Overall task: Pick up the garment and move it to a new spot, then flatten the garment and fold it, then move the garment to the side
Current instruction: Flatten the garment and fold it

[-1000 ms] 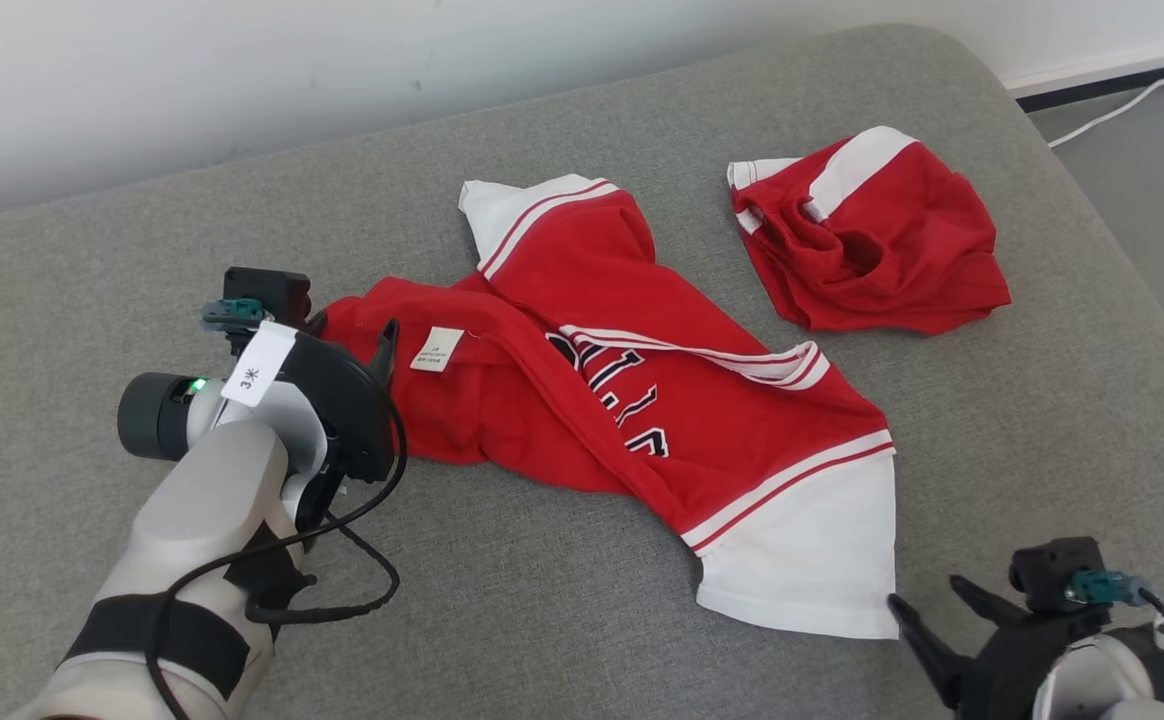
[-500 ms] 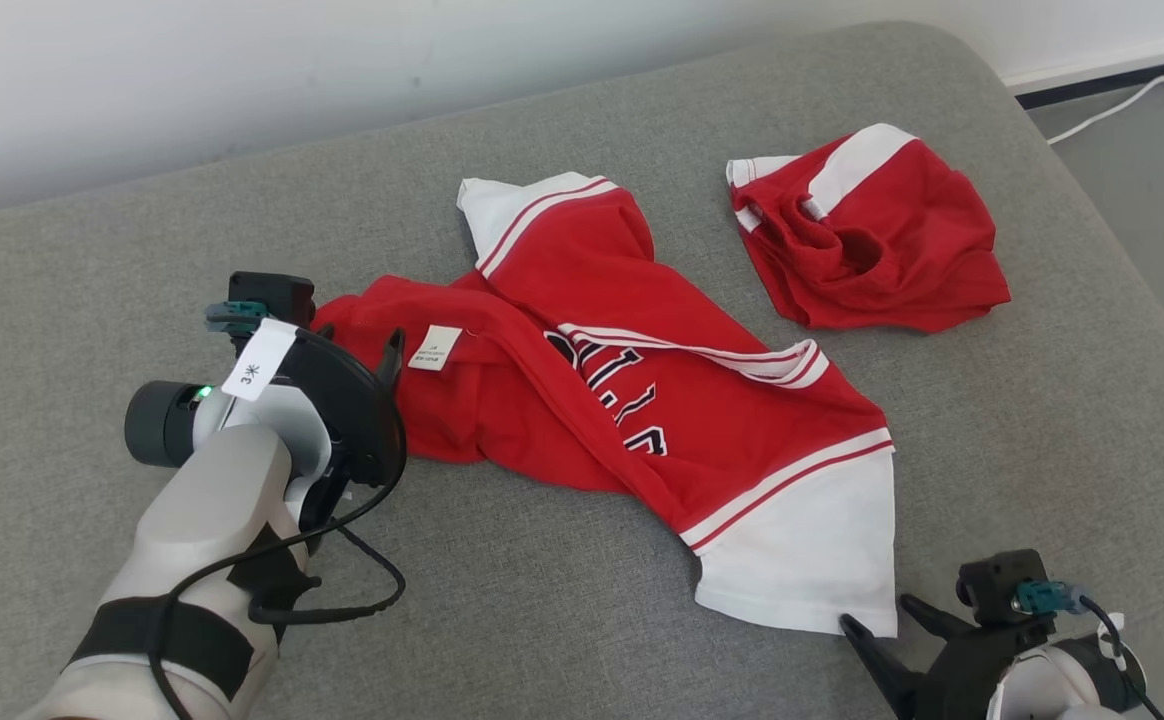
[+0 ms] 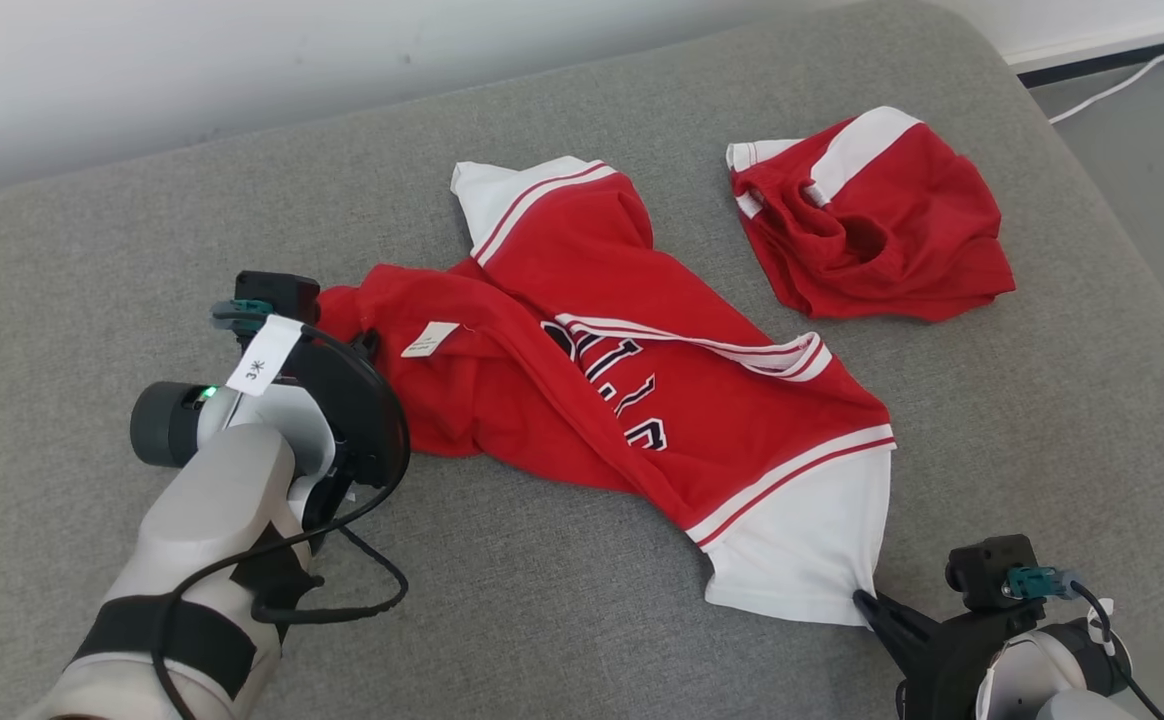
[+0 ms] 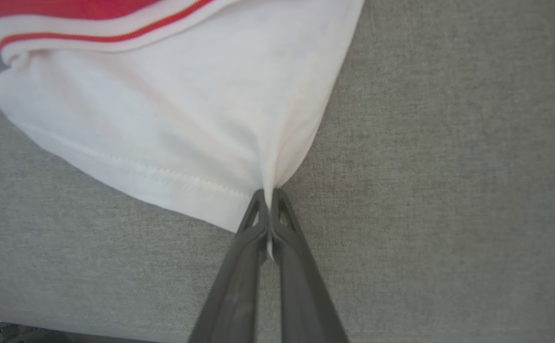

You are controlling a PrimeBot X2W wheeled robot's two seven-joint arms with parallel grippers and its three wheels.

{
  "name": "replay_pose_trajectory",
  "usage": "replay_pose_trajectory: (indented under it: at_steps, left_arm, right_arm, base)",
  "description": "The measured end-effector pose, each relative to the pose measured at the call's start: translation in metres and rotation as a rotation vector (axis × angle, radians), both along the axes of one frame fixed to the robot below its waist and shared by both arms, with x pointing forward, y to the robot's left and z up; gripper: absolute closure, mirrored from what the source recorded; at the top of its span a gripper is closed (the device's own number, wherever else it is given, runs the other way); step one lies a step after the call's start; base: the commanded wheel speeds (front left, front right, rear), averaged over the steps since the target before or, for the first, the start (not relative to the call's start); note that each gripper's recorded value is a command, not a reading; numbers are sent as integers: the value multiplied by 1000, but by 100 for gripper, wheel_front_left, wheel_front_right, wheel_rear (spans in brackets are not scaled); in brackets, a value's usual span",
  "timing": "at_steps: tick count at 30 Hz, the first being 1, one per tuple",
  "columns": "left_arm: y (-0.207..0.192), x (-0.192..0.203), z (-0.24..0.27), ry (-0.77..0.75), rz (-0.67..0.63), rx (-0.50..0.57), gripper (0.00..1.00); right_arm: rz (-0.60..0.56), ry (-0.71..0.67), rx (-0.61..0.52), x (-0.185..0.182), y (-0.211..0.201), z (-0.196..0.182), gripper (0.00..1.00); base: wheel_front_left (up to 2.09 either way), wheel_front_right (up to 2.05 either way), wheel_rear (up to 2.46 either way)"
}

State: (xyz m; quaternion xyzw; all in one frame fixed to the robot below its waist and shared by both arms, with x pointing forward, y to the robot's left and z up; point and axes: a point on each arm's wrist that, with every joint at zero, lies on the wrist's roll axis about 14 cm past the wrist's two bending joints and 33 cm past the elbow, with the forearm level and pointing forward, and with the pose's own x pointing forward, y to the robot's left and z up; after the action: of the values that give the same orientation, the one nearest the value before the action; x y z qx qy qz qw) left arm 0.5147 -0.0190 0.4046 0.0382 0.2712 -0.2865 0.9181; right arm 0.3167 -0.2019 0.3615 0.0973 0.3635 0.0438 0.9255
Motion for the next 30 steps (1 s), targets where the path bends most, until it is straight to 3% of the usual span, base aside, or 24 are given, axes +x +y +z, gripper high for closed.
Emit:
replay_pose_trajectory:
  at_steps: [8,16,22,30]
  left_arm:
    - [3,2,6,-24,9,-22,100]
    - [42,17,40,-111,170,-137,100]
    - [64,-13,33,-125,209,-142,100]
    - [73,-79,16,-133,131,-99,100]
  right_arm:
    - [12,-7,-1,5,0,-1,100]
    - [-35,-136,2,35,-27,36,100]
    - [-23,-195,21,38,-31,56,100]
    - [93,-200,141,26,12,70,100]
  base:
    - [0,0,0]
    - [0,0,0]
    - [0,0,0]
    - [0,0,0]
